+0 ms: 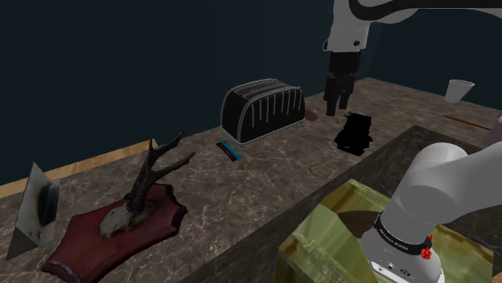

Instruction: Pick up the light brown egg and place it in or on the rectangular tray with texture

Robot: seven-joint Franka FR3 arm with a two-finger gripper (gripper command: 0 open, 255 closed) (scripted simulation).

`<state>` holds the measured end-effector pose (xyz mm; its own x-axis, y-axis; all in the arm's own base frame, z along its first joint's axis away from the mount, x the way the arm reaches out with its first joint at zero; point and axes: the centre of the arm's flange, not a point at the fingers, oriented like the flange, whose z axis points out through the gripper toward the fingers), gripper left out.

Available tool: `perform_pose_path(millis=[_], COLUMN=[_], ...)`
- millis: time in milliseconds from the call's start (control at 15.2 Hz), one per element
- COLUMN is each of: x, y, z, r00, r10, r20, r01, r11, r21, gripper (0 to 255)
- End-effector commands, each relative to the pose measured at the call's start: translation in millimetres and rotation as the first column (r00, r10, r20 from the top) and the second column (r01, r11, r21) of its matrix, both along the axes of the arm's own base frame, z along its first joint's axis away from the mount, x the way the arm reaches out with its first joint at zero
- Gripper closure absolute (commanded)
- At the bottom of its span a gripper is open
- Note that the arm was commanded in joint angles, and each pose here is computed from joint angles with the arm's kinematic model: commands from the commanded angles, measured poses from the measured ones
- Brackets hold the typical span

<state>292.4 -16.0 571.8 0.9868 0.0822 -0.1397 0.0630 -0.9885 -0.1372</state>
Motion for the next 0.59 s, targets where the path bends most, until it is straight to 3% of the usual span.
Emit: perform_pose_path(millis=[0, 528], x=[0.0, 61.0], y=[0.0, -58.5], z=[0.0, -50.0], r00=[1.0, 0.998], r10=[0.0, -0.062], r20=[0.0, 0.03], r01=[0.0, 0.064], r11=[1.0, 0.997], r21=[0.0, -0.044], gripper=[0, 0])
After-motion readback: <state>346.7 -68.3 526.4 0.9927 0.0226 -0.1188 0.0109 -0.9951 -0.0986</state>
